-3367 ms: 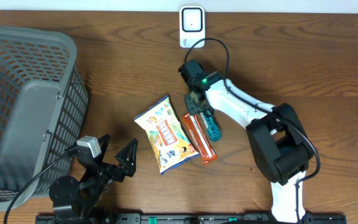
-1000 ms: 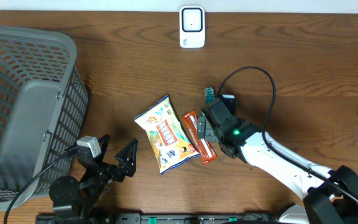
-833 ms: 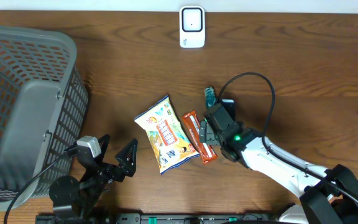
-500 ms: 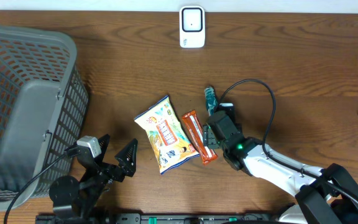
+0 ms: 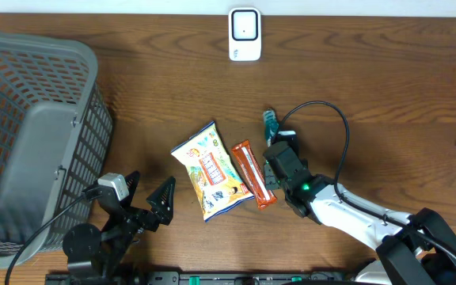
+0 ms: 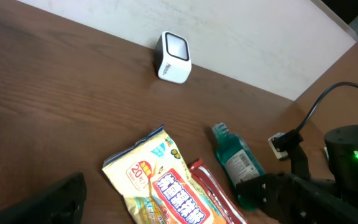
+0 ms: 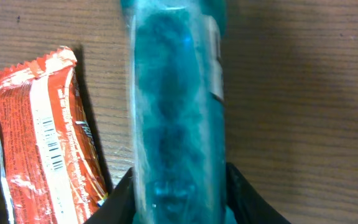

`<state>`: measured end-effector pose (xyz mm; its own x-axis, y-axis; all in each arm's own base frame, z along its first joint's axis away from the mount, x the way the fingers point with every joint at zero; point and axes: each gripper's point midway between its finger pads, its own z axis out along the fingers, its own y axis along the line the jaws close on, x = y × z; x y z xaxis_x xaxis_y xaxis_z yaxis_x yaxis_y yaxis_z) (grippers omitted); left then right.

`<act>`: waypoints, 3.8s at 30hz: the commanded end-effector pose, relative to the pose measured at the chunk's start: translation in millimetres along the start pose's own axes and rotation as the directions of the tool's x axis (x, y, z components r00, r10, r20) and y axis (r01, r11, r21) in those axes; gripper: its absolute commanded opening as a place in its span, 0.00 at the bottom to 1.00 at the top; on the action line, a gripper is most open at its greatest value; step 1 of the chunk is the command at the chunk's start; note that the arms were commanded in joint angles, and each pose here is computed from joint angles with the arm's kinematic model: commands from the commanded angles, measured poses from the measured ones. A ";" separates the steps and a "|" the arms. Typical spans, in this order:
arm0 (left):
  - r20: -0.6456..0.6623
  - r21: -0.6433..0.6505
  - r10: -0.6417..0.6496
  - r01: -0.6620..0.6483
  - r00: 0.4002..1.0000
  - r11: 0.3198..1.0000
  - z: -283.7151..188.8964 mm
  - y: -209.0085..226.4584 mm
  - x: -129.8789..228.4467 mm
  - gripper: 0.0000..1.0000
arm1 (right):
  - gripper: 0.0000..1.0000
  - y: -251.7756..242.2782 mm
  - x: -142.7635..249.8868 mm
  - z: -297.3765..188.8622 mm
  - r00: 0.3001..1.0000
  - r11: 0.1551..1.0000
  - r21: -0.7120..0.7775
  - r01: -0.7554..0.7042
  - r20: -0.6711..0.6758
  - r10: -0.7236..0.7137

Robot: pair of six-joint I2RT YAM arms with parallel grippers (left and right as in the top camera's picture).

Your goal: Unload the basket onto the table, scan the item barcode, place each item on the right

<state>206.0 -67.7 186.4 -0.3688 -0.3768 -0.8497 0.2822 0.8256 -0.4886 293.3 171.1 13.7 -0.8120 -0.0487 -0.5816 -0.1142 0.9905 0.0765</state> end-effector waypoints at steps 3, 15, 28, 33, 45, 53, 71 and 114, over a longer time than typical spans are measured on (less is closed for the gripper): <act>0.004 0.004 0.004 -0.004 1.000 1.000 -0.4 -0.6 -0.4 0.98 | 0.17 -1.0 1.3 1.1 1.000 1.000 0.006 0.020 0.001 -0.020; 0.004 0.004 0.003 -0.004 1.000 1.000 -0.4 -0.6 -0.4 0.98 | 0.01 60.3 -7.4 -25.7 0.969 0.919 -0.325 0.225 -0.029 -0.247; 0.004 0.004 0.004 -0.004 1.000 1.000 -0.4 -0.6 -0.4 0.98 | 0.01 99.1 -54.6 -143.6 0.956 0.606 -0.742 0.285 0.174 -0.237; 0.003 0.004 0.004 -0.004 1.000 1.000 -0.4 -0.6 -0.3 0.98 | 0.01 105.1 -54.6 -186.6 0.949 0.395 -0.869 0.299 0.225 -0.222; 0.003 0.004 0.004 -0.004 1.000 1.000 -0.4 -0.6 -0.3 0.98 | 0.01 101.1 -49.6 -240.2 0.937 0.064 -0.950 0.306 0.289 -0.194; 0.004 0.004 0.004 -0.004 1.000 1.000 -0.4 -0.6 -0.4 0.98 | 0.01 91.6 -60.2 -216.8 0.944 0.208 -0.927 0.311 0.277 -0.179; 0.003 0.004 0.004 -0.004 1.000 1.000 -0.4 -0.6 -0.3 0.98 | 0.32 17.3 -94.1 -93.3 0.986 0.861 -0.489 0.139 0.148 -0.075; 0.003 0.004 0.004 -0.004 1.000 1.000 -0.4 -0.6 -0.3 0.98 | 0.02 -65.9 139.7 -143.3 0.534 0.740 0.357 -0.570 -0.523 0.664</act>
<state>206.0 -67.7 186.3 -0.3692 -0.3768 -0.8495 0.2821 0.8256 -0.4888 114.6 76.0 45.2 -0.8613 0.4941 0.1190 0.5064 0.8538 0.1204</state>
